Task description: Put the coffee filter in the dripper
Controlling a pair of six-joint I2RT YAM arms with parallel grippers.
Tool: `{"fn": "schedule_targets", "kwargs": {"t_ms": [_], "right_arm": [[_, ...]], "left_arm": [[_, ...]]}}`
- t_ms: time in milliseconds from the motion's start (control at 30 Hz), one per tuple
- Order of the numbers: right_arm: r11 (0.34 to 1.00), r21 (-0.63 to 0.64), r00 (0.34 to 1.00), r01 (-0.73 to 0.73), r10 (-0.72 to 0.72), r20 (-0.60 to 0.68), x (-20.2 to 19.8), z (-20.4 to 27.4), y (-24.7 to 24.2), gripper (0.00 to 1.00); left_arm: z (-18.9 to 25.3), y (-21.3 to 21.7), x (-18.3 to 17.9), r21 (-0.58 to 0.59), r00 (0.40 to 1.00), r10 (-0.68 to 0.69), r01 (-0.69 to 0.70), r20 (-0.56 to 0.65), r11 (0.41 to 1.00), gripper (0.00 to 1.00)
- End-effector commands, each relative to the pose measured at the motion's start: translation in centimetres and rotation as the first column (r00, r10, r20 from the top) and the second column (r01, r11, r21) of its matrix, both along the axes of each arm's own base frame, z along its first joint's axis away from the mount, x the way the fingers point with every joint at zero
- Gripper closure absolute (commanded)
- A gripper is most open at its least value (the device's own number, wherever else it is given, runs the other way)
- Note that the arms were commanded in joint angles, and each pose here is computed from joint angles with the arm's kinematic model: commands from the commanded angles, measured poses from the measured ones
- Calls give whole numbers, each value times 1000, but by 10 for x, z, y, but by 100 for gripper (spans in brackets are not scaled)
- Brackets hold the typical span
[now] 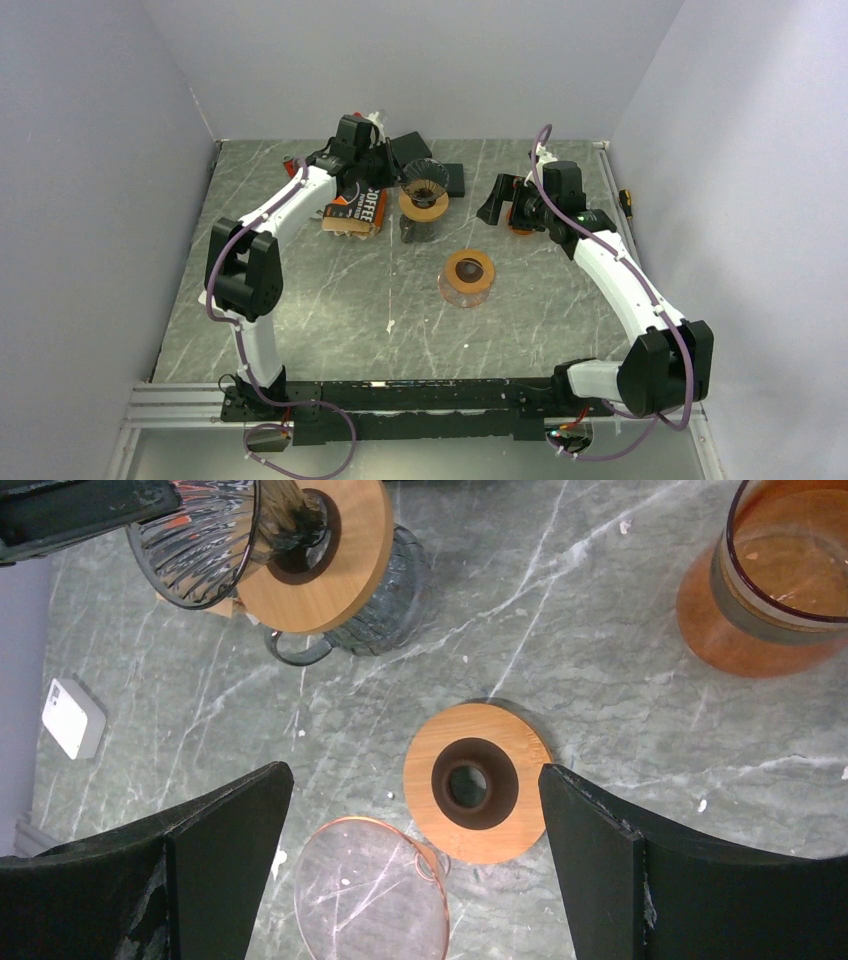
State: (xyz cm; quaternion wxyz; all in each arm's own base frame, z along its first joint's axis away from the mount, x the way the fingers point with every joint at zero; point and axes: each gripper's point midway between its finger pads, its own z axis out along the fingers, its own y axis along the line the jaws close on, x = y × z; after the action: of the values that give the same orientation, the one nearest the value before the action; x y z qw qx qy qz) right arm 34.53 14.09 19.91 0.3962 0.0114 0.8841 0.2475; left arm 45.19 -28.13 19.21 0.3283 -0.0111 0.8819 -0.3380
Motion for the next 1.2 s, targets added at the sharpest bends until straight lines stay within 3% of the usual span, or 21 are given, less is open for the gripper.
{"fn": "schedule_targets", "kwargs": {"t_ms": [0, 833, 1067, 1167], "right_arm": [[999, 36, 998, -13, 11, 66, 12, 19, 5, 0], [994, 98, 997, -50, 44, 60, 17, 25, 18, 0], [982, 164, 995, -93, 84, 61, 25, 34, 32, 0], [974, 198, 993, -114, 105, 56, 32, 38, 40, 1]], "left_arm": [[9, -2, -3, -24, 1000, -14, 14, 27, 1000, 100], [17, 11, -11, 10, 999, 15, -15, 49, 1000, 100], [29, 6, -13, -14, 997, -22, 23, 78, 1000, 70], [38, 5, -14, -24, 994, -35, 37, 100, 999, 49]]}}
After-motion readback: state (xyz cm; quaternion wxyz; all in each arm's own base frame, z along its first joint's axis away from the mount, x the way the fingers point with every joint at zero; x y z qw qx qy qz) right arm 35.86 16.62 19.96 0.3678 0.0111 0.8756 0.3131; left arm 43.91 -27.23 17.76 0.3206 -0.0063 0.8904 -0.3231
